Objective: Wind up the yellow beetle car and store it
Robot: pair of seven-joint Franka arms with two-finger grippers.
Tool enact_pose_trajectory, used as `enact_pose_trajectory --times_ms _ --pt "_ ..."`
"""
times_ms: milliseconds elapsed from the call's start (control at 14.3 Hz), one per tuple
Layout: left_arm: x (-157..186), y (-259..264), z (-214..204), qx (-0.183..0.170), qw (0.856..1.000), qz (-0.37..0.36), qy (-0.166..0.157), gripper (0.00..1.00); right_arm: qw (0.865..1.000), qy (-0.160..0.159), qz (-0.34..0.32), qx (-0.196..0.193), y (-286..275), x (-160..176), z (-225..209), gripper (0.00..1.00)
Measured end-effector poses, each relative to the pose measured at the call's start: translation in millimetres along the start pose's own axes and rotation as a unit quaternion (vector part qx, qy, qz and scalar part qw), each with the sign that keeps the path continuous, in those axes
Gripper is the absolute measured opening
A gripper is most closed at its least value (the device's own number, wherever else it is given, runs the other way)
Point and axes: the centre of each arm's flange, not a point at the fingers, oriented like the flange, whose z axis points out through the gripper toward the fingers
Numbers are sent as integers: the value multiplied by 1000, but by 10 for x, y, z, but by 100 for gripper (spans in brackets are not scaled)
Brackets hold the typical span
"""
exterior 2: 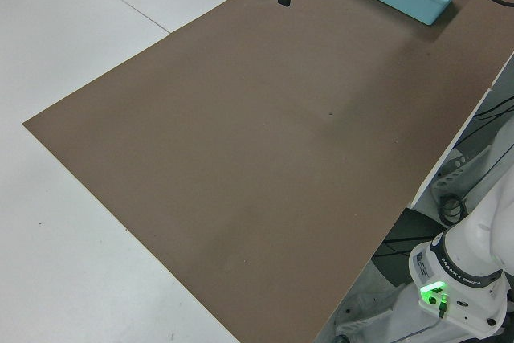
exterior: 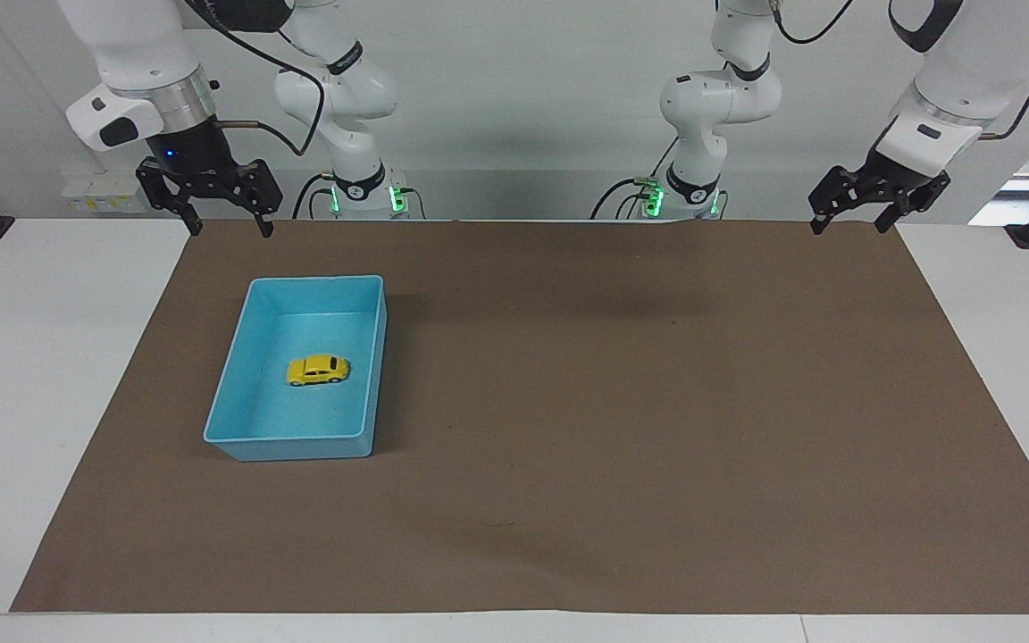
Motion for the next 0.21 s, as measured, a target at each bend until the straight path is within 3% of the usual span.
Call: enact_pose_trajectory --times_ms 209 --pt "0 -6 0 0 1000 -1 0 100 1000 -1 -1 0 -7 -2 1 100"
